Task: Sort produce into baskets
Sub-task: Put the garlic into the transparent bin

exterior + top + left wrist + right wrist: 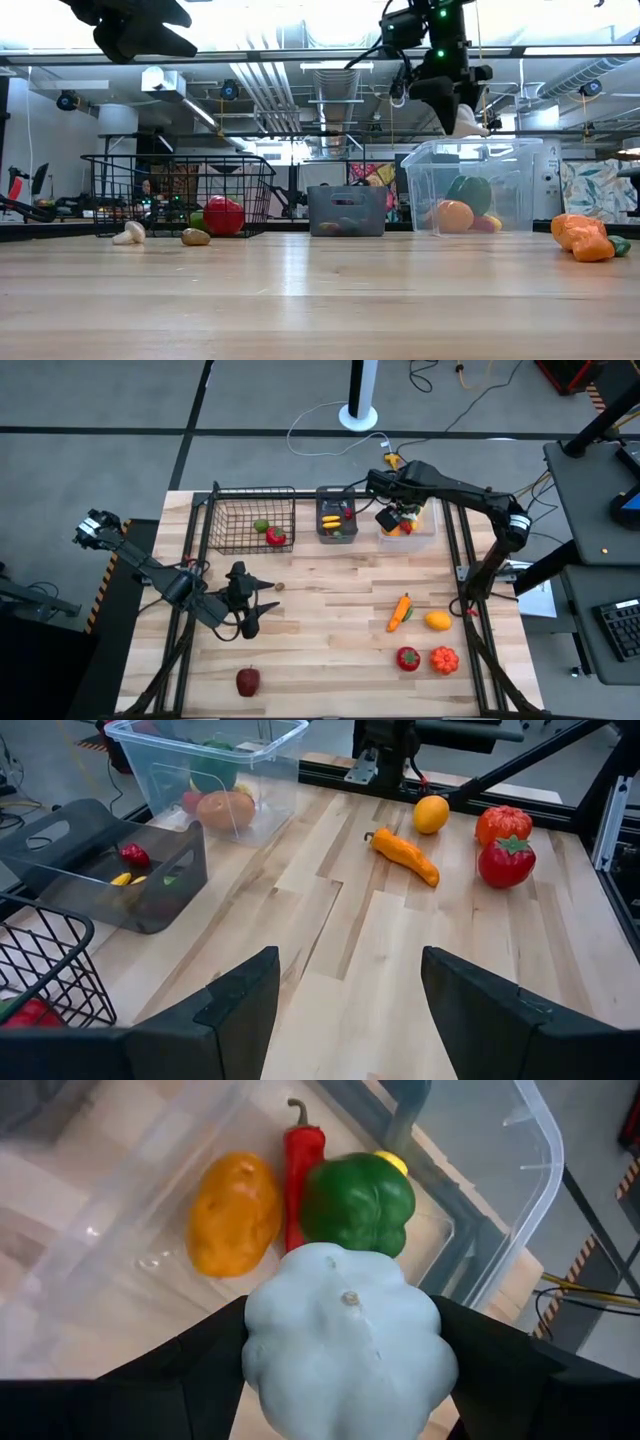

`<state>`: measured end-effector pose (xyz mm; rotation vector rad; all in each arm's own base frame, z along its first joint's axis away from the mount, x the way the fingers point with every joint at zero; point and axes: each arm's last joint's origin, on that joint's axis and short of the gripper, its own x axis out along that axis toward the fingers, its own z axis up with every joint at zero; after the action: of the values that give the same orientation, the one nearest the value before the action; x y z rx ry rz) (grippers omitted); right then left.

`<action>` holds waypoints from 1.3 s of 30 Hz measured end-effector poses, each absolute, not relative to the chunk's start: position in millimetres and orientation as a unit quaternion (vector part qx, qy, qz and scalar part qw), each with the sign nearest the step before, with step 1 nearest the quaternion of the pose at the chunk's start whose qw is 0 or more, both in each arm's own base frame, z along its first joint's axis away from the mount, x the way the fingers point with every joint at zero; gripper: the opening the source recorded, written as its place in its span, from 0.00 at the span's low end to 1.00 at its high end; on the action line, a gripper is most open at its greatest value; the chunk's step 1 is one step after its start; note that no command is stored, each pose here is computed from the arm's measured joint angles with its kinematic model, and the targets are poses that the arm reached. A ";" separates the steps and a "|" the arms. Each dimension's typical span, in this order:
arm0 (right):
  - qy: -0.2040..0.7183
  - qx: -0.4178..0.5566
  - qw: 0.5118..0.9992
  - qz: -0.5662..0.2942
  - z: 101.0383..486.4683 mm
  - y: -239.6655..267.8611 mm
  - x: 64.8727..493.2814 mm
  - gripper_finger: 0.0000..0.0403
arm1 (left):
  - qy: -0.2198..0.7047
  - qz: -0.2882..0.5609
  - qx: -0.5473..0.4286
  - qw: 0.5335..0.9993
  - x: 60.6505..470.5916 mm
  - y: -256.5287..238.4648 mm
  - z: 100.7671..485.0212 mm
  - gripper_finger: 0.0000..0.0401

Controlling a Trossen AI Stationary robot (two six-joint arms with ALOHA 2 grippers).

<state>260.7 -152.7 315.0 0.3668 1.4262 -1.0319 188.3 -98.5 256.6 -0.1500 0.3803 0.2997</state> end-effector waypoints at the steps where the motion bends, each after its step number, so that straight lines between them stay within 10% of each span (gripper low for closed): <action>1: 0.622 0.158 0.622 -0.450 314.4 -152.1 259.5 0.69 | 0.188 0.149 -0.076 0.968 188.3 -98.5 256.5 0.56; 39: 0.640 0.147 0.612 -0.441 295.4 -150.6 256.3 0.80 | 0.185 0.152 -0.094 0.966 188.2 -98.6 256.5 0.56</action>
<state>256.3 -150.6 295.4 0.3403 1.4770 -1.0164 188.2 -98.6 256.5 -0.1901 0.3750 0.3067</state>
